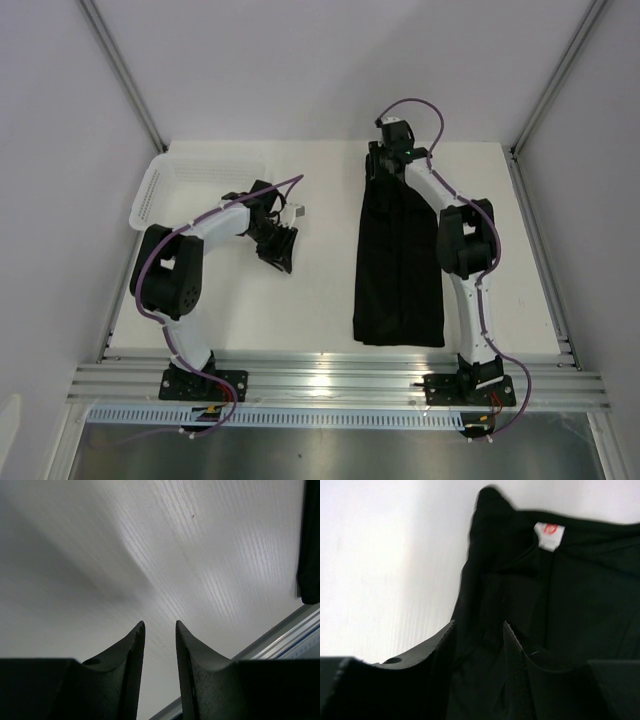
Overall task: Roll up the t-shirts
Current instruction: Fold the tshirt
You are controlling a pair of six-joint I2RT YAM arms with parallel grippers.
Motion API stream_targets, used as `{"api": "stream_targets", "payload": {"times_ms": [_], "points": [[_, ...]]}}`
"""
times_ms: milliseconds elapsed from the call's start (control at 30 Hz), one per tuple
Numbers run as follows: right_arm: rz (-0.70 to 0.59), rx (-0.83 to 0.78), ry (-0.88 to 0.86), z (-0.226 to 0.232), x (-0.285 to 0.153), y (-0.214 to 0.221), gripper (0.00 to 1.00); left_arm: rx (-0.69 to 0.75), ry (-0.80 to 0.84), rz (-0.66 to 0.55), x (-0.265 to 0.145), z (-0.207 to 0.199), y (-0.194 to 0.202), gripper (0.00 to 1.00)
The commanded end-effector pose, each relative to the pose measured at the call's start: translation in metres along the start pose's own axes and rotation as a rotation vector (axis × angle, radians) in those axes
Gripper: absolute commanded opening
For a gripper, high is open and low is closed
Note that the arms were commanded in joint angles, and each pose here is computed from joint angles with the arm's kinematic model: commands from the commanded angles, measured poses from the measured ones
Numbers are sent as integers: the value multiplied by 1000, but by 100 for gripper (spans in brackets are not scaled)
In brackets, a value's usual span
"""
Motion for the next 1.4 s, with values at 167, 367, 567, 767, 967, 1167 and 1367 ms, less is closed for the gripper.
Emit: {"api": "stream_targets", "payload": {"times_ms": [167, 367, 567, 767, 967, 1167, 1367], "points": [[54, -162, 7, 14, -34, 23, 20, 21, 3, -20, -5, 2, -7, 35], [170, -242, -18, 22, -29, 52, 26, 21, 3, -20, -5, 3, -8, 35], [197, -241, -25, 21, -23, 60, 29, 21, 2, -20, -5, 3, -8, 35], [232, -250, -68, 24, -10, 67, 30, 22, 0, -18, -5, 3, -7, 35], [274, -251, -50, 20, -5, 76, 29, 24, 0, -18, -5, 3, -7, 35], [270, -243, -53, 20, -8, 77, 14, 25, 1, -17, -5, 3, -7, 35], [251, -249, -101, 24, -14, 70, 1, 23, 1, -17, -5, 3, -7, 35]]}}
Point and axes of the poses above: each gripper's point midway between its finger pads, its own x axis out along the fingers, its own z axis along the line the jaws close on, y = z × x, the point moved 8 cm from there along -x, back along the fingers, and after that the axes turned 1 degree about x, right-handed, at the moved point
